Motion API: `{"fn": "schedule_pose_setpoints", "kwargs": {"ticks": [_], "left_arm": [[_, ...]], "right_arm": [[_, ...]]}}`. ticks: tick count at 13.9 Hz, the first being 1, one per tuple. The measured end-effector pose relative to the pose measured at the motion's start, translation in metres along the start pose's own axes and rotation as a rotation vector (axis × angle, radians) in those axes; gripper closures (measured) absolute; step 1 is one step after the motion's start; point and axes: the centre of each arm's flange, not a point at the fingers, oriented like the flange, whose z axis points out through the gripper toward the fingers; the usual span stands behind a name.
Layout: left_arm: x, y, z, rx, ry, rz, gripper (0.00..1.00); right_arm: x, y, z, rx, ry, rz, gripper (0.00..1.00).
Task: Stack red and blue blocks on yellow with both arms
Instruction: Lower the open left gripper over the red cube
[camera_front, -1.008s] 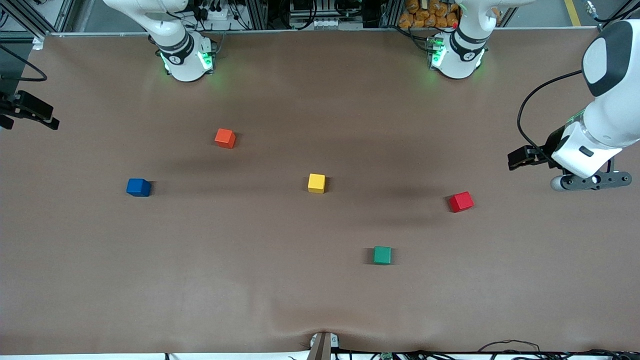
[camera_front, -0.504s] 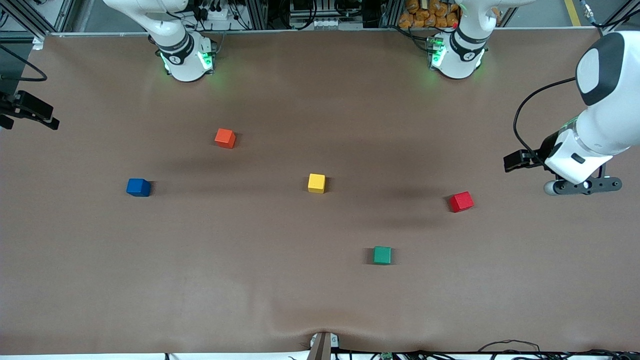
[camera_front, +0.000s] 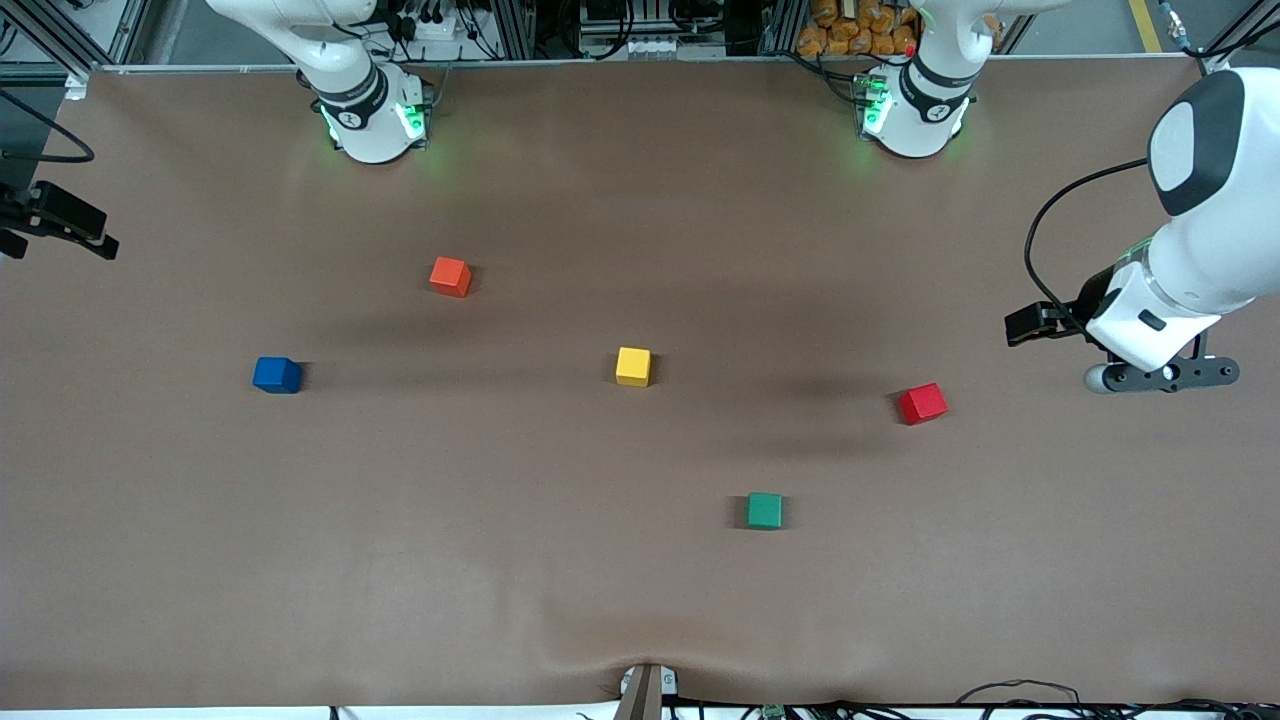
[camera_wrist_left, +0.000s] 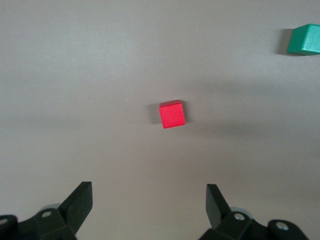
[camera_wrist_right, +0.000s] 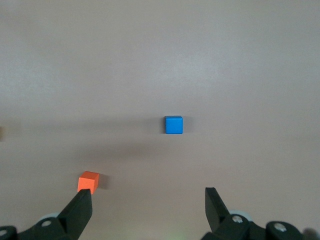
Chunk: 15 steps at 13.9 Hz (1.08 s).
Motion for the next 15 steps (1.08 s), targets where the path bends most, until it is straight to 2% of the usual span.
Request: {"fn": "schedule_pose_setpoints", "kwargs": {"ticks": [5, 9, 15], "left_arm": [[0.007, 0.011, 0.020, -0.001, -0.011, -0.012, 0.00], [0.012, 0.030, 0.066, -0.008, 0.005, -0.123, 0.00], [0.002, 0.035, 0.140, -0.022, 0.030, -0.264, 0.00]], "right_arm": [[0.000, 0.000, 0.000, 0.000, -0.001, 0.000, 0.00], [0.000, 0.000, 0.000, 0.000, -0.002, 0.000, 0.00], [0.000, 0.000, 0.000, 0.000, -0.002, 0.000, 0.00]]}}
